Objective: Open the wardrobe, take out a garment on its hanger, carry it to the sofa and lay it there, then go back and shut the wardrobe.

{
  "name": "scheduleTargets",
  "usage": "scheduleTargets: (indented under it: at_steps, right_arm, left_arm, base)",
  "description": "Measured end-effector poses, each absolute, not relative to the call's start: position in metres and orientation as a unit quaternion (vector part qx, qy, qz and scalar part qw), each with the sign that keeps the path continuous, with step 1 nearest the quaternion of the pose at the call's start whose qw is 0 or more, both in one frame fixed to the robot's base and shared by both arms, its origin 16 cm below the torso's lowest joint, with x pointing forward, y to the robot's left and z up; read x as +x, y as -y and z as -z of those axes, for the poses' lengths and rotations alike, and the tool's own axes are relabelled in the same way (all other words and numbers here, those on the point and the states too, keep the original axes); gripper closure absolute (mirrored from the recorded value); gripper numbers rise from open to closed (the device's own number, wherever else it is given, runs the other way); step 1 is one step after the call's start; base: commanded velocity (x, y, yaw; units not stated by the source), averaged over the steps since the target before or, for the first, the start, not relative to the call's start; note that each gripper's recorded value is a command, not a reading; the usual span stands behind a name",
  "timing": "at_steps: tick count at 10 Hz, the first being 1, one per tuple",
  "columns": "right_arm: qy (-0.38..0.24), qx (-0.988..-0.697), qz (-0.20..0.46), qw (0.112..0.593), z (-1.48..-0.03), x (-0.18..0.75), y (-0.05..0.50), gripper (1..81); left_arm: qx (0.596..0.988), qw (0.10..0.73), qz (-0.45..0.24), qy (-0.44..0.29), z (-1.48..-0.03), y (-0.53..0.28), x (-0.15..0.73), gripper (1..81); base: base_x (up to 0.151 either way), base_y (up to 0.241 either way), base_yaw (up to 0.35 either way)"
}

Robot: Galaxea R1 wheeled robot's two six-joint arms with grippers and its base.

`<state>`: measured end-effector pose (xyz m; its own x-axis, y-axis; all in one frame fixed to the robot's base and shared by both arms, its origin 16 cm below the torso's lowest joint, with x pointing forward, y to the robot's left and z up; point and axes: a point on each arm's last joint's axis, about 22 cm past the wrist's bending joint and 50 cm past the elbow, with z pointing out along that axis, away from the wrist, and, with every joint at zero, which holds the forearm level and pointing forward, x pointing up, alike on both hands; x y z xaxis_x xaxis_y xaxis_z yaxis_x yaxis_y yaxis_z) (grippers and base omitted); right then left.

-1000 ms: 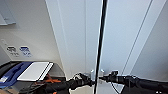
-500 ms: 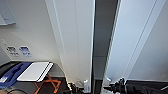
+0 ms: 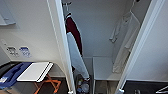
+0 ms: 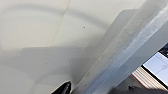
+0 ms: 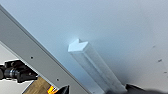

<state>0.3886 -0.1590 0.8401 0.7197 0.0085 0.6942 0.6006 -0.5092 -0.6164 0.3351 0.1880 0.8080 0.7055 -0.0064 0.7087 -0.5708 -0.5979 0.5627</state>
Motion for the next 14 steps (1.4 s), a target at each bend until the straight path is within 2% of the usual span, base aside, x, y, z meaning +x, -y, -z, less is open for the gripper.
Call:
scheduleTargets:
  at_steps: [2,3,4,6,7,8,9,10,12,14]
  right_arm:
    - [0.125,-0.805,0.348,0.463,-0.841,0.351,0.221,1.0]
    - [0.106,-0.808,0.364,0.451,-0.841,0.337,0.255,1.0]
    - [0.092,-0.81,0.379,0.437,-0.842,0.326,0.285,1.0]
    - [0.073,-0.802,0.408,0.431,-0.839,0.318,0.318,1.0]
    - [0.069,-0.794,0.418,0.436,-0.836,0.317,0.33,1.0]
    - [0.023,-0.836,0.349,0.422,-0.796,0.293,0.356,1.0]
    - [0.01,-0.898,0.255,0.359,-0.722,0.235,0.391,1.0]
    - [-0.003,-0.914,0.239,0.329,-0.697,0.225,0.418,1.0]
    - [-0.033,-0.926,0.264,0.269,-0.668,0.262,0.482,1.0]
    - [-0.062,-0.938,0.241,0.24,-0.631,0.25,0.501,1.0]
  left_arm:
    - [0.832,0.399,-0.362,0.127,-0.81,-0.239,0.305,1.0]
    - [0.864,0.412,-0.271,0.1,-0.787,-0.241,0.218,1.0]
    - [0.876,0.431,-0.203,0.079,-0.77,-0.226,0.14,1.0]
    - [0.877,0.396,-0.268,0.048,-0.766,-0.278,0.16,1.0]
    - [0.888,0.374,-0.267,0.027,-0.745,-0.303,0.151,1.0]
    - [0.902,0.349,-0.253,0.009,-0.719,-0.329,0.132,1.0]
    - [0.915,0.319,-0.245,-0.003,-0.694,-0.358,0.12,1.0]
    - [0.917,0.299,-0.263,-0.013,-0.679,-0.379,0.129,1.0]
    - [0.924,0.277,-0.26,-0.036,-0.637,-0.392,0.123,1.0]
    - [0.921,0.289,-0.255,-0.054,-0.6,-0.356,0.122,1.0]
  base:
    - [0.0,0.0,0.0]
    - [0.0,0.0,0.0]
    - [0.0,0.0,0.0]
    - [0.0,0.0,0.0]
    - [0.0,0.0,0.0]
    - [0.0,0.0,0.0]
    - [0.0,0.0,0.0]
    - [0.0,0.0,0.0]
    - [0.0,0.0,0.0]
    - [0.0,0.0,0.0]
